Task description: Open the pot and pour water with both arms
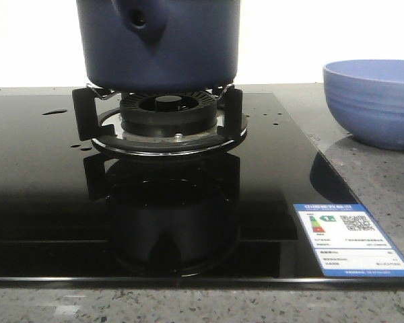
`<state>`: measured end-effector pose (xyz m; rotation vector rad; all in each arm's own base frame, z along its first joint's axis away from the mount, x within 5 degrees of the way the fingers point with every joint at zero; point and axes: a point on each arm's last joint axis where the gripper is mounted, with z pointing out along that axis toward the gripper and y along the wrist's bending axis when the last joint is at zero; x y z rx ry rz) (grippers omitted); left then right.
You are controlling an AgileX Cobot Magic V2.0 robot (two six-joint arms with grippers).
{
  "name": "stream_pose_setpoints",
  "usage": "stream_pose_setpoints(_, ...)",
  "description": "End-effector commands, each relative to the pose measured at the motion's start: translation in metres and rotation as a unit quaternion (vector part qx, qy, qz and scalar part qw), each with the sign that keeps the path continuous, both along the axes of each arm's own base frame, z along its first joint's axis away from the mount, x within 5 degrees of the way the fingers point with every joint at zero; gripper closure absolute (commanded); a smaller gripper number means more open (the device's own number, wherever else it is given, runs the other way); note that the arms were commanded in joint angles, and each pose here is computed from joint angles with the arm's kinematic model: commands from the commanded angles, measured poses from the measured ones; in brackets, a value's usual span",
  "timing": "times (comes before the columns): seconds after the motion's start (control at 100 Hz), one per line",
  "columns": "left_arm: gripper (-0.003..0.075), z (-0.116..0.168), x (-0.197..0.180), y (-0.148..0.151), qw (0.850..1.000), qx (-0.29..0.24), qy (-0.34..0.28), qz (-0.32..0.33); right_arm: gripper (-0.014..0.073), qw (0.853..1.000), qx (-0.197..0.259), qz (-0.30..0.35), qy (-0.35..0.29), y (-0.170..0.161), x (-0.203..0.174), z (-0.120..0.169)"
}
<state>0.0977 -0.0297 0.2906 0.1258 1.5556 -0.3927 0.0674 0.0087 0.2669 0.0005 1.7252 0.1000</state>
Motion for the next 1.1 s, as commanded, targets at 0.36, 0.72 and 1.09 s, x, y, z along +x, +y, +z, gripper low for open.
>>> stream_pose_setpoints(0.36, 0.0739, 0.01, 0.0, -0.001, 1.0, -0.021, -0.013, -0.007, 0.0662, 0.999, 0.001, -0.017, -0.037, -0.003, 0.0, 0.013)
stream_pose_setpoints(0.72, 0.0739, 0.025, -0.001, 0.008, 0.998, 0.024, 0.032, 0.045, 0.0662, 0.999, 0.001, -0.017, -0.037, -0.003, 0.0, 0.013)
stream_pose_setpoints(1.09, 0.0739, 0.005, -0.01, 0.027, 0.988, -0.036, 0.024, 0.15, 0.0662, 0.999, 0.001, -0.017, -0.037, -0.003, 0.0, 0.013)
